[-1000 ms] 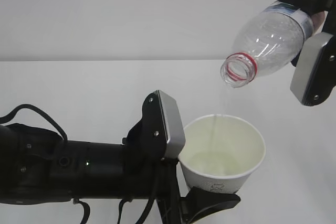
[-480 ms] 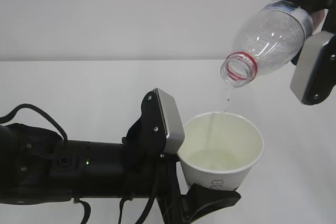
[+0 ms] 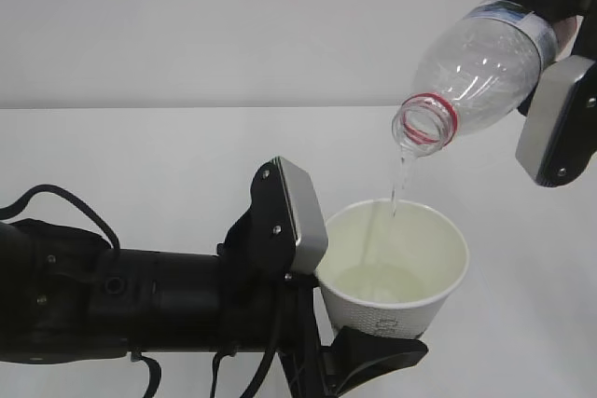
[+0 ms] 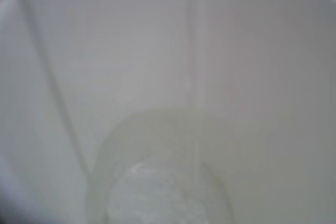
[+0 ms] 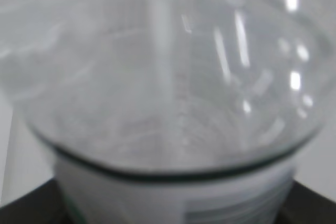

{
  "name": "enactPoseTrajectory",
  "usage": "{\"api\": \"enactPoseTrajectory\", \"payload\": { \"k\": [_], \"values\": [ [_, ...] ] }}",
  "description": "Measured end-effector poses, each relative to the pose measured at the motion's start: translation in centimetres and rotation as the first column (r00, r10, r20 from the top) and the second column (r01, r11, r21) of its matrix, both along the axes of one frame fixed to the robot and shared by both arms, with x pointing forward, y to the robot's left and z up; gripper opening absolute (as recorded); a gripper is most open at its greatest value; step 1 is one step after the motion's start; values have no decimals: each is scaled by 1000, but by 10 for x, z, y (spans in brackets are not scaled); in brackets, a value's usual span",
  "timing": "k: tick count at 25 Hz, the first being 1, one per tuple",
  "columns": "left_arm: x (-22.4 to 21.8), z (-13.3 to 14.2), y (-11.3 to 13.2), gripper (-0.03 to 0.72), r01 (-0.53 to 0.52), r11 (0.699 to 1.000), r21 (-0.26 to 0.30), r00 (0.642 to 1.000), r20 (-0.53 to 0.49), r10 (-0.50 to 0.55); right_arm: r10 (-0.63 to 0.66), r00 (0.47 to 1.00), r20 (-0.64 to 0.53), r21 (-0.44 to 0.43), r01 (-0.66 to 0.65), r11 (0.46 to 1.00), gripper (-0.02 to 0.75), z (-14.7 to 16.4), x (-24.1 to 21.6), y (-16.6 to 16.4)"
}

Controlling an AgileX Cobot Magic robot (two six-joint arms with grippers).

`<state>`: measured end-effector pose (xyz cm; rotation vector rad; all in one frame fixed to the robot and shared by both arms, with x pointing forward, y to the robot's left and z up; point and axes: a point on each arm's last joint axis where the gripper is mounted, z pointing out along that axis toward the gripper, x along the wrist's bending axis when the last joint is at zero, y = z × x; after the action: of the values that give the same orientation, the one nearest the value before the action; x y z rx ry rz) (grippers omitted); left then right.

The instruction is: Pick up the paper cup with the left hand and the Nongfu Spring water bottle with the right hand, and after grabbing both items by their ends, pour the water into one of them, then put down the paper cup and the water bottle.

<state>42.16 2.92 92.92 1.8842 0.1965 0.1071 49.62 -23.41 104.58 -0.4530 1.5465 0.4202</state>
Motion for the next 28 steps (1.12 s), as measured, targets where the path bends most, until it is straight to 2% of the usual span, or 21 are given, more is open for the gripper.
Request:
{"api": "enactPoseTrajectory", "payload": {
  "k": [28],
  "values": [
    [0,0,0,551,14,1000,8,999,38,-15,1,1000,14,-23,-1,1000,449,0,0,0]
  ]
}}
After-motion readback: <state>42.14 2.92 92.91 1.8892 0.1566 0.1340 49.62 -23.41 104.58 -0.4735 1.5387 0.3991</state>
